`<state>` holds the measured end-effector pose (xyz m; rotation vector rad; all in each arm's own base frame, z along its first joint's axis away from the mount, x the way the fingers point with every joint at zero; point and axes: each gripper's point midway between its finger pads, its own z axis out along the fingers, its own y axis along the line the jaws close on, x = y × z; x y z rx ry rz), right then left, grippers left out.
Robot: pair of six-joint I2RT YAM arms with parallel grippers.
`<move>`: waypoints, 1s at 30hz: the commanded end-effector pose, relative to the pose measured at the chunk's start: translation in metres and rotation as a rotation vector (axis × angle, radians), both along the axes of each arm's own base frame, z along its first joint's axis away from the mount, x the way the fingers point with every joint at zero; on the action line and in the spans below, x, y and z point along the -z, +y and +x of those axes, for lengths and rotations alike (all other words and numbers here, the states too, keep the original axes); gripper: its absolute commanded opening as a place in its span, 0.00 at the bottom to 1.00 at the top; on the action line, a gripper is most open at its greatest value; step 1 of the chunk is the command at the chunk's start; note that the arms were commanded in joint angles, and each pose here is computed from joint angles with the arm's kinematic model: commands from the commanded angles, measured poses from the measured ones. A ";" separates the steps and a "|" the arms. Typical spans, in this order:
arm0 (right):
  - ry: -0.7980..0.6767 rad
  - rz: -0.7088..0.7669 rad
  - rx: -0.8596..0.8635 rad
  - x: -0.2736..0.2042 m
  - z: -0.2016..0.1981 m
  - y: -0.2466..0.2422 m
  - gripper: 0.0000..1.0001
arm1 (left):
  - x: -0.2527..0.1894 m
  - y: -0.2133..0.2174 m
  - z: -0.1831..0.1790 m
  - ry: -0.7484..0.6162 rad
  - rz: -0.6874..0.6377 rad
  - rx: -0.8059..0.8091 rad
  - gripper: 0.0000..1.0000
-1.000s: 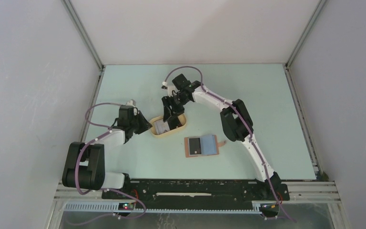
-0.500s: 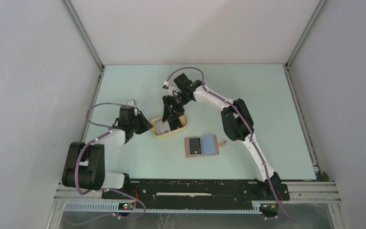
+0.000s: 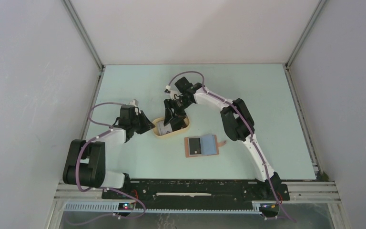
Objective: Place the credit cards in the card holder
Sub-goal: Pick up the credit card from the storage box.
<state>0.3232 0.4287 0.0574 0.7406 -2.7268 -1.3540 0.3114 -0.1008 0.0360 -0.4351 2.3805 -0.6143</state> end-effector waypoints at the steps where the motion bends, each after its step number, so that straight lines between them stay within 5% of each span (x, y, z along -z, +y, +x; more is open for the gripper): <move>1: -0.044 -0.002 0.014 -0.012 0.002 0.003 0.64 | -0.012 -0.026 0.005 -0.002 -0.097 0.064 0.17; 30: -0.037 0.080 0.022 -0.031 -0.004 0.016 0.60 | -0.007 -0.032 0.000 -0.012 -0.127 0.049 0.16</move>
